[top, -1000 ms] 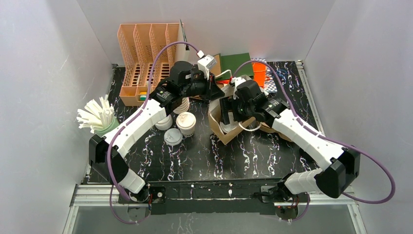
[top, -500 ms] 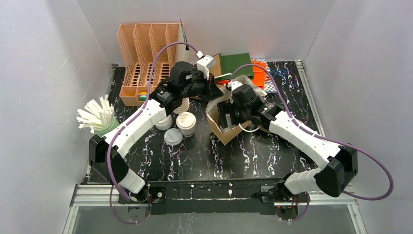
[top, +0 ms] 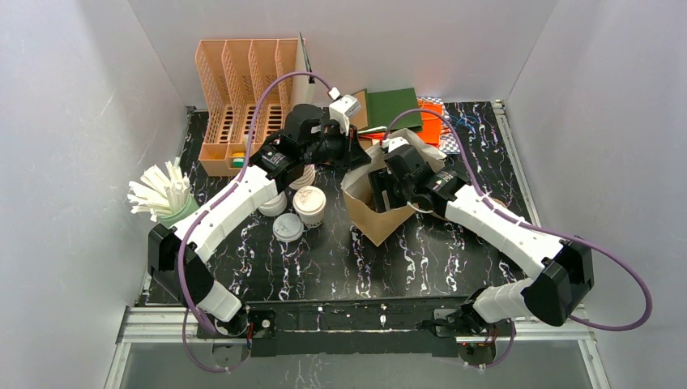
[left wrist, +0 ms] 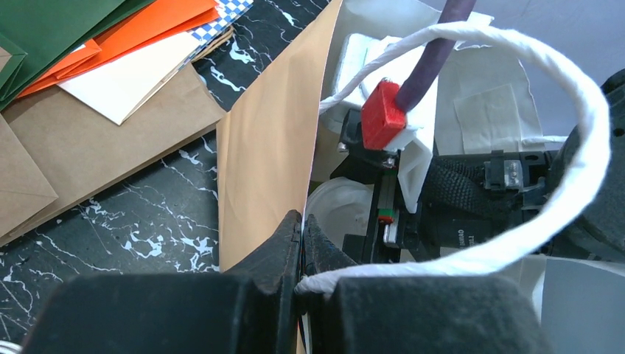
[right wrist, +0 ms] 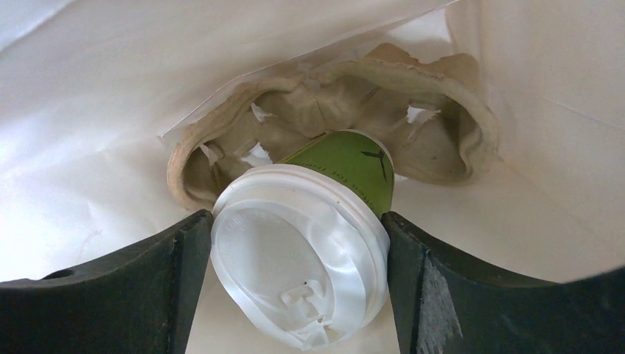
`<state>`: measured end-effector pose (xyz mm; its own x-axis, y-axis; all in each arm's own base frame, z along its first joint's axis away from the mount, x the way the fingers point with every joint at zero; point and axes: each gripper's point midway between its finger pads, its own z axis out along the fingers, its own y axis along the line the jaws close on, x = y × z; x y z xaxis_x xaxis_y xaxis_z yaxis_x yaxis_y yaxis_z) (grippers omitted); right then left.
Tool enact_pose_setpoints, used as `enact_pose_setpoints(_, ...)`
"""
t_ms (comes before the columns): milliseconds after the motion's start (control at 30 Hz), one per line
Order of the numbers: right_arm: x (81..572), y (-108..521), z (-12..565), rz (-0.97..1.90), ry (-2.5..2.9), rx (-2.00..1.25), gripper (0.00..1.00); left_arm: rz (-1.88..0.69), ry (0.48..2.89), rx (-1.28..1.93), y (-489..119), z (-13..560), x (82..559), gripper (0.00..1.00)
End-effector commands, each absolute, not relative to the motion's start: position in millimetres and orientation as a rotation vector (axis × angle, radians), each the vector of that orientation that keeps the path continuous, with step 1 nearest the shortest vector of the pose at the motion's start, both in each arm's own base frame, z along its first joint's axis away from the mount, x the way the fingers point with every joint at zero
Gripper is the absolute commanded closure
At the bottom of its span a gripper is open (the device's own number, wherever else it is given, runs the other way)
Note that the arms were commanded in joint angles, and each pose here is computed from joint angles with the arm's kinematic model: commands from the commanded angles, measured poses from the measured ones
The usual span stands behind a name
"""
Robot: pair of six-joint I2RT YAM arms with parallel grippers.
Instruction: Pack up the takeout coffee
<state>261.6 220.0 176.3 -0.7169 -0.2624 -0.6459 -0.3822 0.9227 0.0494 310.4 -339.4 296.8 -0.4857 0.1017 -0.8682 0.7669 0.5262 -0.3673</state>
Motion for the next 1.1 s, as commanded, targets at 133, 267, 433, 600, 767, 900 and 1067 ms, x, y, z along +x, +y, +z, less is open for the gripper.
enact_pose_setpoints(133,262,209,225,0.265,2.299,-0.376,0.30,-0.971,1.837,0.807,-341,323,297,1.00)
enact_pose_setpoints(267,263,193,233,0.255,2.251,-0.224,0.36,-0.953,1.802,0.845,-350,337,299,1.00)
enact_pose_setpoints(433,268,188,242,0.309,2.194,-0.127,0.40,-0.793,1.752,0.941,-352,345,294,1.00)
enact_pose_setpoints(600,281,189,238,0.382,2.184,-0.041,0.42,-0.655,1.726,1.071,-353,336,280,1.00)
enact_pose_setpoints(767,306,184,231,0.451,2.193,0.070,0.45,-0.614,1.728,1.105,-353,328,274,1.00)
enact_pose_setpoints(900,323,200,231,0.547,2.170,0.055,0.50,-0.639,1.788,1.070,-352,315,270,1.00)
enact_pose_setpoints(1067,326,216,217,0.563,2.261,-0.054,0.51,-0.727,2.001,0.796,-349,291,269,0.99)
